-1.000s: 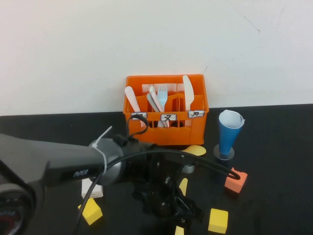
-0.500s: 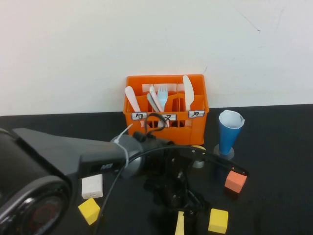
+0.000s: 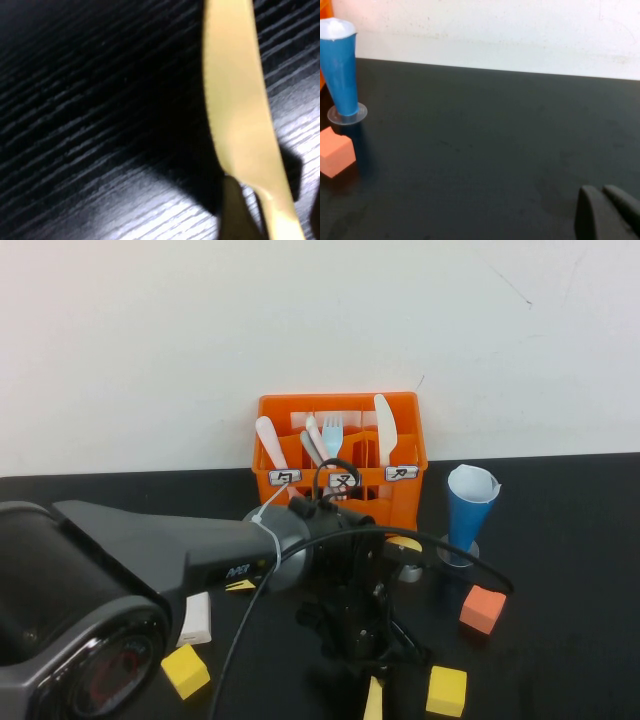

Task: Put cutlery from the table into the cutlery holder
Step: Pick up the knife

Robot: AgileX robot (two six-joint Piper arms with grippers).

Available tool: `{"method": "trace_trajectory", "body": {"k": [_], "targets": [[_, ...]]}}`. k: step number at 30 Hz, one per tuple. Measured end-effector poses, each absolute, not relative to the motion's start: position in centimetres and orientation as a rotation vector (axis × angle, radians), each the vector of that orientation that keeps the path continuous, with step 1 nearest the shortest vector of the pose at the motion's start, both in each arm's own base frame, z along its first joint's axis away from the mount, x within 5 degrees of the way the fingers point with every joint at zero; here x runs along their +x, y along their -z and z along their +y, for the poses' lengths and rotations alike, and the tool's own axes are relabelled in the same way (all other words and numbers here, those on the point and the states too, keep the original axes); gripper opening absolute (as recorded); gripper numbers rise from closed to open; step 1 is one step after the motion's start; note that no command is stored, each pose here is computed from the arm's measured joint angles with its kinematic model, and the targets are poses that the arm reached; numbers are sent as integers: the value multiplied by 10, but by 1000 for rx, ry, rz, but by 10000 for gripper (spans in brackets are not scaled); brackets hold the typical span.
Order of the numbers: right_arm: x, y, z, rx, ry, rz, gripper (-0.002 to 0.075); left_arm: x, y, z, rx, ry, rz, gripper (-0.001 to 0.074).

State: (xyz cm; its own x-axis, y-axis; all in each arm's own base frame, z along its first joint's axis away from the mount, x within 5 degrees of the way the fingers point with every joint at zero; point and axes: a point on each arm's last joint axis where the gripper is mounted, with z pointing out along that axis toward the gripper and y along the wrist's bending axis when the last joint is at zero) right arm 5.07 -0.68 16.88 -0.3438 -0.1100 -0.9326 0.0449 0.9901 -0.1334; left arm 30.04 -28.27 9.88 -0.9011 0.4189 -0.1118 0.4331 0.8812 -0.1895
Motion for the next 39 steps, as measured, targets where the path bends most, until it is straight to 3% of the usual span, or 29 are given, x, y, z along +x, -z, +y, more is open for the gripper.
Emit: {"method": "trace_trajectory", "body": {"k": [6,13,19,23,26,31,33,39], "targets": [[51,-169,-7,-47,159,1915,-3,300,-98,-282,683,312,2992,70],[51,-169,-7,-47,159,1915,-3,300,-116,-282,684,332,2924,15],[51,-169,-7,-47,159,1915,-3,304,-167,-282,697,402,2726,3],[51,-169,-7,-47,159,1915,-3,302,-183,-279,759,390,2673,4],[51,-169,-7,-47,159,1915,-3,296,-178,-278,898,340,2694,66],[51,-169,-7,-47,159,1915,-3,275,-155,-288,1168,260,2765,351],[51,-169,-7,-47,159,1915,-3,270,-144,-291,1224,242,2785,424],[51,-169,-7,-47,159,1915,-3,270,-121,-292,1286,177,2813,426]]}}
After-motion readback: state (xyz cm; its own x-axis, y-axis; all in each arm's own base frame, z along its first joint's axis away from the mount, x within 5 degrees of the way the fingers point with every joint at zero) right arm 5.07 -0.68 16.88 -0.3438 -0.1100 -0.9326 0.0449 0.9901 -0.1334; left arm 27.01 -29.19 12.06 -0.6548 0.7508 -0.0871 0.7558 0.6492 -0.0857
